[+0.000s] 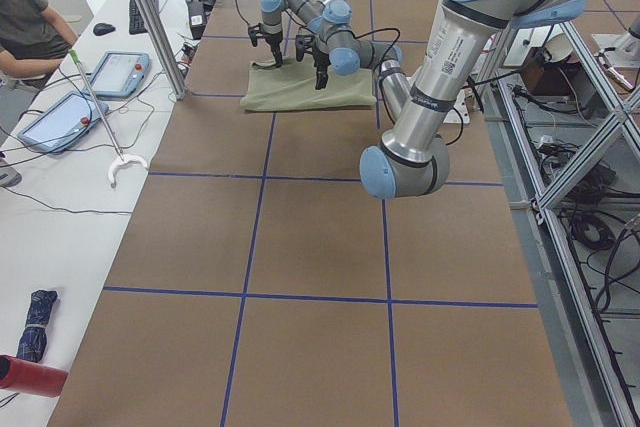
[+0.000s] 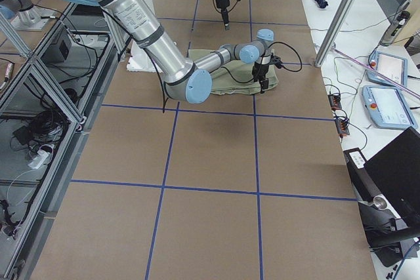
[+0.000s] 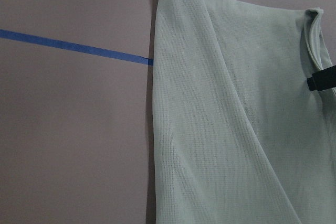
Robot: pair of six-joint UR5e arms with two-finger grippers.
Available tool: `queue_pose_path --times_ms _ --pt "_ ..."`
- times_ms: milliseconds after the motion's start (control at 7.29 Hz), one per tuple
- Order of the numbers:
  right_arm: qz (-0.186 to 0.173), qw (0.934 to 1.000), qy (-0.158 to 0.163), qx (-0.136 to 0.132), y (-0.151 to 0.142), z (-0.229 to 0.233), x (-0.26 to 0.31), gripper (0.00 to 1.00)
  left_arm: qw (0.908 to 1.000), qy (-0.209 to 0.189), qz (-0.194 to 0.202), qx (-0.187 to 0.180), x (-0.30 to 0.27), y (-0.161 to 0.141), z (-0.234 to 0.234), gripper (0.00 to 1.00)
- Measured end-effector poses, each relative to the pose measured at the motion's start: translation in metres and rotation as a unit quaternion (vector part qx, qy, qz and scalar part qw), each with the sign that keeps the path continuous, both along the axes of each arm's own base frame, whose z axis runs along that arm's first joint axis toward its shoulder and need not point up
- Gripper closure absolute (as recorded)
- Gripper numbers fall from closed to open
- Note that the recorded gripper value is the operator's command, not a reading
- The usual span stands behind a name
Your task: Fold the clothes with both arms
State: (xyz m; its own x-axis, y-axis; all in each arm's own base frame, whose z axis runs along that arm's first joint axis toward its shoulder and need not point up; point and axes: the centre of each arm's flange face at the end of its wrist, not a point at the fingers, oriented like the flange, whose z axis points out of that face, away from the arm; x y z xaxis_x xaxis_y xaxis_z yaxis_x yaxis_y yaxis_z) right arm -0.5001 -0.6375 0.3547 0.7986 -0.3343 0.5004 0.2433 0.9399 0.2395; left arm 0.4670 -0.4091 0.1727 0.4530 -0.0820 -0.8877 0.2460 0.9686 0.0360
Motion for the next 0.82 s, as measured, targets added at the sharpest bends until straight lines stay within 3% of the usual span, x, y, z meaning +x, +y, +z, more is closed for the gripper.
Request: queue_pose_path --times_ms 411,685,822 --pt "0.0 0.9999 0.012 0.005 -0.033 0.02 0.041 0.0 1.0 0.0 0.0 0.0 0.001 0.0 0.0 0.0" --pt "0.0 0.9998 -0.019 -0.001 -0.04 -0.001 0.062 0.0 0.9999 0.004 0.0 -0.011 0.006 0.006 0.006 0.0" --pt "-0.003 0.9988 -0.048 -0.009 -0.029 -0.016 0.076 0.0 0.9988 0.027 -0.004 -0.041 0.015 0.023 0.013 0.0"
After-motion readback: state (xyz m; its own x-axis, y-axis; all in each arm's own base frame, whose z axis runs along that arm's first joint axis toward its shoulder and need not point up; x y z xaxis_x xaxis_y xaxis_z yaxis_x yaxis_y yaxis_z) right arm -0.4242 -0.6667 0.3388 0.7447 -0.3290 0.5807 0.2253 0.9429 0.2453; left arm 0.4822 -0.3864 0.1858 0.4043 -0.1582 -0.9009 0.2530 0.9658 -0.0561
